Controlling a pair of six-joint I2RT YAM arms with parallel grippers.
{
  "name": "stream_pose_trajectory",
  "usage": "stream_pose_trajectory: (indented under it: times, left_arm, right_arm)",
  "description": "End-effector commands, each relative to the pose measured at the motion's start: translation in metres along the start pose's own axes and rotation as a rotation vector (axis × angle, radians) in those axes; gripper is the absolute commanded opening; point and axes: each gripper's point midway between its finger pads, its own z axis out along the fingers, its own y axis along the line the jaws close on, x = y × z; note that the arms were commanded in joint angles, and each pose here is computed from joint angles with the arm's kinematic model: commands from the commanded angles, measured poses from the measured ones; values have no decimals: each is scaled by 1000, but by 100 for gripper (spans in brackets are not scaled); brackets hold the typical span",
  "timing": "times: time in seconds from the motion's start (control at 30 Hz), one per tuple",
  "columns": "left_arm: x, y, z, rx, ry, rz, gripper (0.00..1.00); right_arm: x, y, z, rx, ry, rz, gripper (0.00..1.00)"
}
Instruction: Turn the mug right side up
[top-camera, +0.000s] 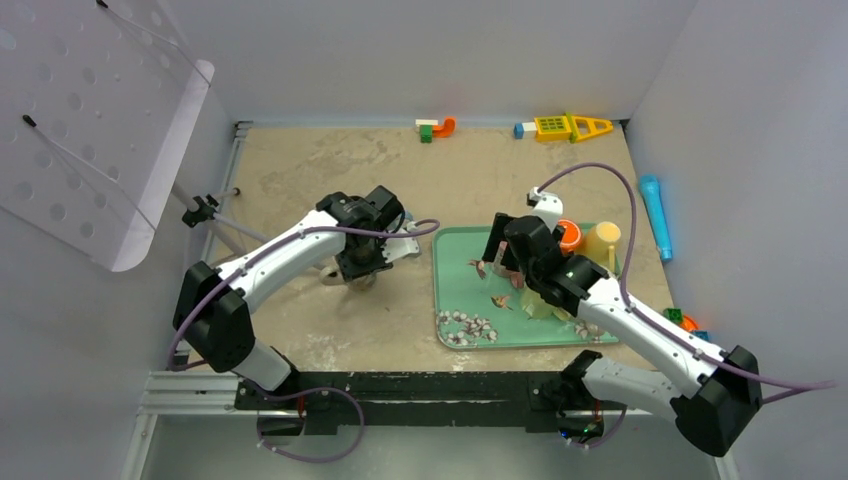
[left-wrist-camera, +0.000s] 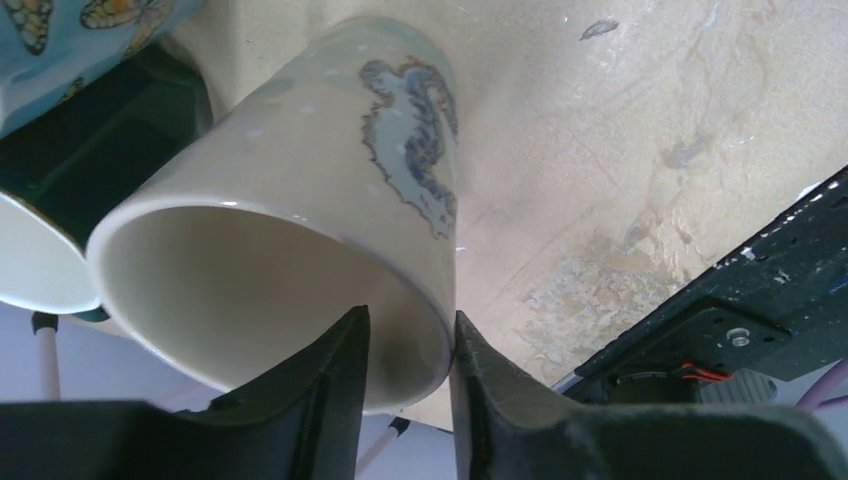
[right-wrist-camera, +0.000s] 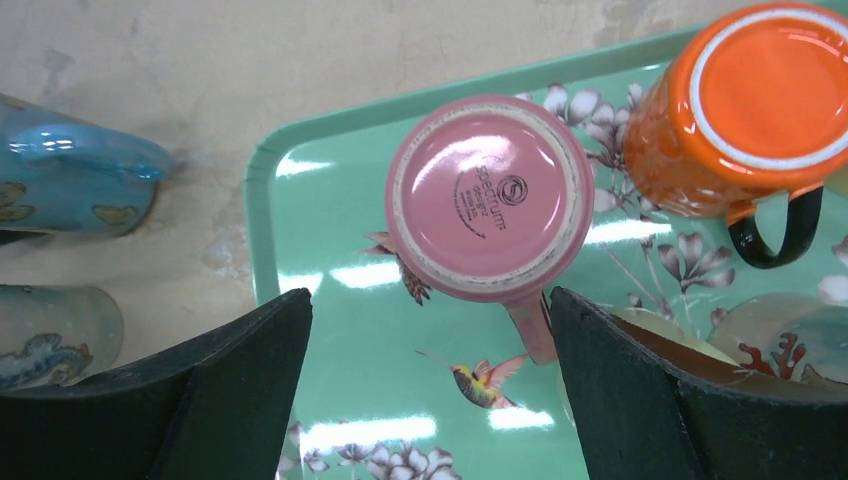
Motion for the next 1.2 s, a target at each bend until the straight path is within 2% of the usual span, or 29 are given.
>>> stream_pose_trajectory:
  times: [0.0,0.2,0.37,0.5,0.63,0.77,0.87,1.0,1.17]
  left_arm:
    - [-14,20,-19,-79,-67,1,43]
    - [-22,20,-59,-102,-204,-23,53]
    - [-18,10,-83,-99,-302,-27,57]
    - [-13,2,-95,-90,-350,-27,59]
    - [-10,1,-105,-108,-384,-28,61]
    - [-8,-1,-109,-107,-399,-29,61]
    - [-11,-7,-111,-78,-429,-23,61]
    - [-14,-10,-113,-63,-447,-15,61]
    - [-12,-14,-115,-53,-453,-9,61]
  right_arm:
    - [9,-9,8,57,4,52,93]
    - [13,-10,21,97,6,19,93]
    - [28,-4,44,121,53,-55,89]
    - [26,36,51,-8,80,-79,83]
    - [25,88,38,-167,62,-123,82]
    - [37,75,50,-67,87,-162,82]
    - [55,48,66,84,96,-167,82]
    - [67,28,78,247,91,-93,78]
    - [61,9,77,354,4,37,70]
